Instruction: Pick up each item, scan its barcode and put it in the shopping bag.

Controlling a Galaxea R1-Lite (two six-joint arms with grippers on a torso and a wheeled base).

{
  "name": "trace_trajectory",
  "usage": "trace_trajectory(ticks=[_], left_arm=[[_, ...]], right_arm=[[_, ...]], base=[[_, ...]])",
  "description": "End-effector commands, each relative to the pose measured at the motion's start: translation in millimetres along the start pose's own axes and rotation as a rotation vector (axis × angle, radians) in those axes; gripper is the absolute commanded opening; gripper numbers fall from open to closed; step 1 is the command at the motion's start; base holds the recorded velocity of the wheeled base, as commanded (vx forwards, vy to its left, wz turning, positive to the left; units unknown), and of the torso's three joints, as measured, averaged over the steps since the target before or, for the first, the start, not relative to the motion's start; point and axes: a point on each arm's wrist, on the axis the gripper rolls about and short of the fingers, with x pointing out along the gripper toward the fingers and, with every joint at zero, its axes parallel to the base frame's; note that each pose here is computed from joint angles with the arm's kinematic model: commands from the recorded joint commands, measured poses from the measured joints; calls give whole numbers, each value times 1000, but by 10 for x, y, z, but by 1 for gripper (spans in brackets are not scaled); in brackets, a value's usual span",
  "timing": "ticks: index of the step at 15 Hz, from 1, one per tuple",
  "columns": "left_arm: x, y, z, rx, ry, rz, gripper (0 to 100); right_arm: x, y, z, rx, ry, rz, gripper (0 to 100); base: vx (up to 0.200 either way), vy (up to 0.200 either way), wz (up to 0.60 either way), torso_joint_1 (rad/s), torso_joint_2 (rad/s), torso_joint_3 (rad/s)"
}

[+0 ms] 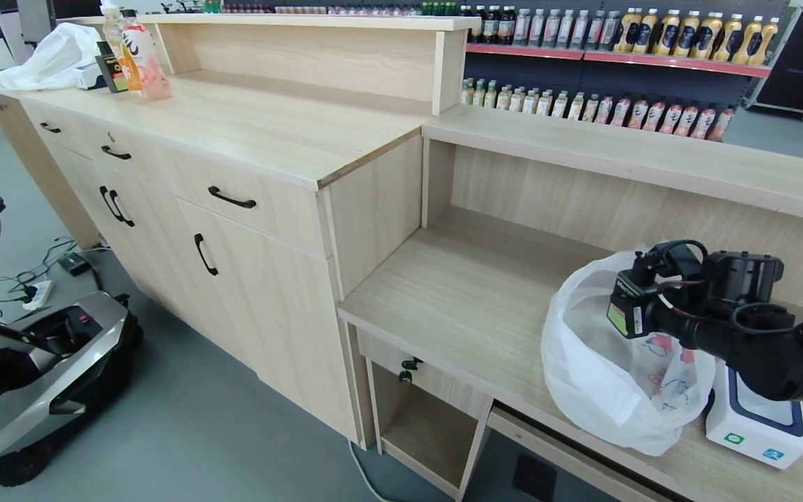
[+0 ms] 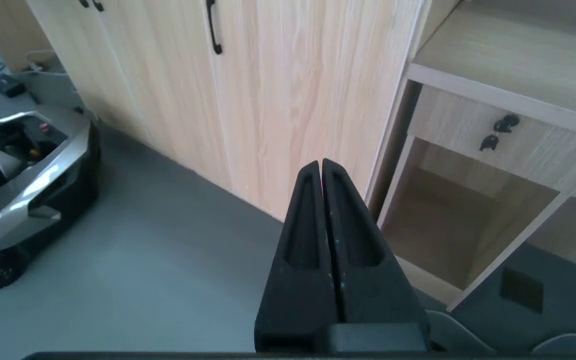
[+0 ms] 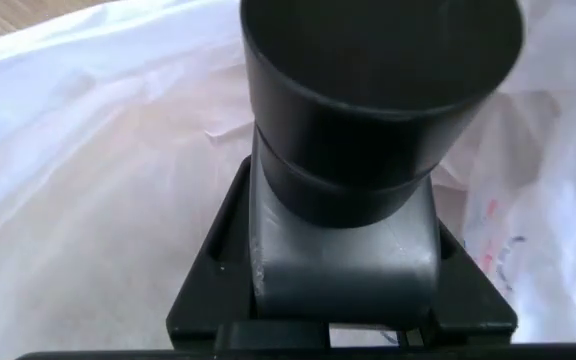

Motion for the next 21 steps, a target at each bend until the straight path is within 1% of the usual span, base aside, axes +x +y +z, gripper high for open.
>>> trace_trajectory(ticks=[1,3,7,15,16,18,21], left_arm=[[0,0,0,0,0,0,0],[0,0,0,0,0,0,0],[0,0,0,0,0,0,0],[0,0,0,0,0,0,0],[0,0,0,0,0,0,0],[0,0,0,1,0,0,0],[0,0,0,0,0,0,0]], right_arm=[[142,14,-82,3,0,22,0],[184,-5,-126,9,11,36,0],[243,36,-227,9,33,47,0],[230,31,-275,11,50,47,0],[205,28,-242,11,40,52,100],[76,11,-84,6,-5,69,100],[-266,-46,180,-9,-83,42,100]], base=[[0,0,0,0,0,0],[0,0,0,0,0,0],[0,0,0,0,0,0],[0,0,0,0,0,0],[0,0,0,0,0,0],[0,0,0,0,0,0],[0,0,0,0,0,0]])
